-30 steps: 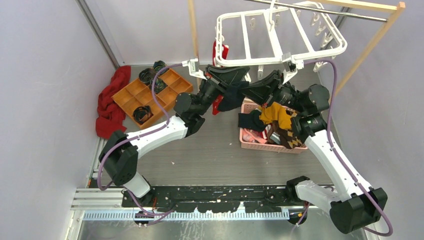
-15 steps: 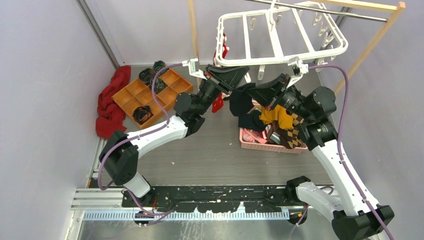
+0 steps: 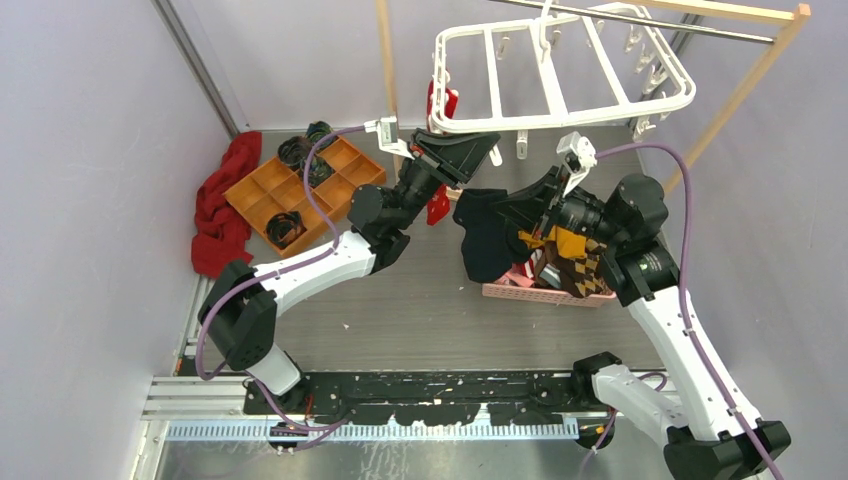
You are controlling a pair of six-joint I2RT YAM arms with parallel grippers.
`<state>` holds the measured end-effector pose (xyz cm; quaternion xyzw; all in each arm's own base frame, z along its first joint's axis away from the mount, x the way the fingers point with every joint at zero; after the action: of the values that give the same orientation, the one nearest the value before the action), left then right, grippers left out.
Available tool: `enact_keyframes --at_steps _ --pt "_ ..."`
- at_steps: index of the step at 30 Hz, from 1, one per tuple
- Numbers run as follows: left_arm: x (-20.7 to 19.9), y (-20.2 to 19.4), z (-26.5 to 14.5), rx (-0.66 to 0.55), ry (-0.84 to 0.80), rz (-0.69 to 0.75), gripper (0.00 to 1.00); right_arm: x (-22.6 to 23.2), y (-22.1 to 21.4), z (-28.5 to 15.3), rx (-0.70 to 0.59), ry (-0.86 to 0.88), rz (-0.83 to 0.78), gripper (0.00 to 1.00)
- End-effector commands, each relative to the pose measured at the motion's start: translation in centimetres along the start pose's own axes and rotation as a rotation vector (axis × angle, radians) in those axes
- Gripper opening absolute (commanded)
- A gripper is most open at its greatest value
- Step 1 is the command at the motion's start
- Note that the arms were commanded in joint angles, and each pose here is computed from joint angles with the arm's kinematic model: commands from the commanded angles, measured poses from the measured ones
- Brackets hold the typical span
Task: Clip the socks to the hanger
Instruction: Clamp the sock onto the hanger.
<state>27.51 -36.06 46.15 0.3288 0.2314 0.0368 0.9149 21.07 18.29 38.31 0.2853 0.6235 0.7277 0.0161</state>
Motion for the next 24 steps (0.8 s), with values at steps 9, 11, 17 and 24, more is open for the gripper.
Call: enact_keyframes --at_steps 9,11,17,24 --pt "-1.5 2.9 1.2 -0.09 -0.052 0.015 0.0 -1.3 3.8 -0.1 -0.079 -0.01 -0.05 0.01" --pt "-1.5 2.9 1.2 -0.089 -0.052 0.015 0.0 -1.2 4.0 -0.1 -0.082 -0.006 -0.059 0.01" --pt "-1.3 2.7 1.2 -0.087 -0.049 0.016 0.0 -0.7 4.3 -0.2 -0.08 0.01 -0.078 0.01" --pt "-1.3 2.8 1.1 -0.088 -0.051 0.016 0.0 -1.0 4.7 -0.2 -0.089 -0.004 -0.061 0.01"
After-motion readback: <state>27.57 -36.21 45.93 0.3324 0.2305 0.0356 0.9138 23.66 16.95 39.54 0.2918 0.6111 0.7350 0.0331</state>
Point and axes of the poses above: each gripper's point midway between its finger pads, its own z axis out along the fingers, its own x axis along the line the jaws close on, y = z × x, the point moved 3 cm from there along -z, back along the fingers, and after that the axes turned 12 degrees about z, right-handed, at the moved point
